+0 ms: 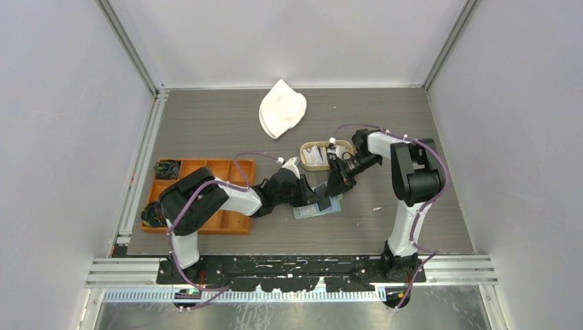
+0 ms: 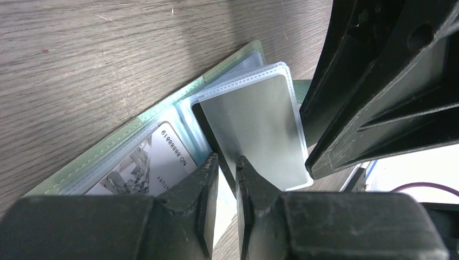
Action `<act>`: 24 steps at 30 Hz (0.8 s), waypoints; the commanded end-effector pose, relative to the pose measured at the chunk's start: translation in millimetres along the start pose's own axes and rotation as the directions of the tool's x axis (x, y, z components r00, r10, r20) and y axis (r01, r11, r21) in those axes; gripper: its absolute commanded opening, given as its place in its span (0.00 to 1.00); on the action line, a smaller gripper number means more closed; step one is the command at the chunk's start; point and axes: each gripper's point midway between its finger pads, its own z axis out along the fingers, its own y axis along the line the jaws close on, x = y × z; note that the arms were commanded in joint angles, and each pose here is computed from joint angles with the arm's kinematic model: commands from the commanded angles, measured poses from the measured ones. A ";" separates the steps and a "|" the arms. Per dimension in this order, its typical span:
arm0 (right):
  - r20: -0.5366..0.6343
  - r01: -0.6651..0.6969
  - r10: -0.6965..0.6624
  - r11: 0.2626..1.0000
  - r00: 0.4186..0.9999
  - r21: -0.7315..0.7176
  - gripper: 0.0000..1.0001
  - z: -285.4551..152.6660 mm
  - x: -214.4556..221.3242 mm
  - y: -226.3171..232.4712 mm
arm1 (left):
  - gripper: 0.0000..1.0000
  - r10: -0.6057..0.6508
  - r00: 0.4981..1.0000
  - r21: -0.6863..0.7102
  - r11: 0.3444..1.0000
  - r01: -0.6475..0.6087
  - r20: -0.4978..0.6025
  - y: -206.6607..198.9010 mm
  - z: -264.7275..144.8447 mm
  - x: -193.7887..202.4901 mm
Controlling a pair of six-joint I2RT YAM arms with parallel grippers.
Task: Put the credit cards into the card holder
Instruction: Insert the credit card into the card holder.
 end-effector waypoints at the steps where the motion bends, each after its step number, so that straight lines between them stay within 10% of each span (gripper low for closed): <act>1: 0.049 0.050 -0.049 0.998 0.998 -0.024 0.33 -12.2 -10.6 17.3 | 0.20 -0.003 1.000 0.011 1.000 0.003 -0.004 4.0 0.8 2.3; 24: -0.017 -0.006 0.004 0.989 1.000 -0.149 0.12 -1.4 -2.4 22.5 | 0.44 -0.028 0.998 0.142 0.990 0.020 0.056 -5.0 -12.7 -5.6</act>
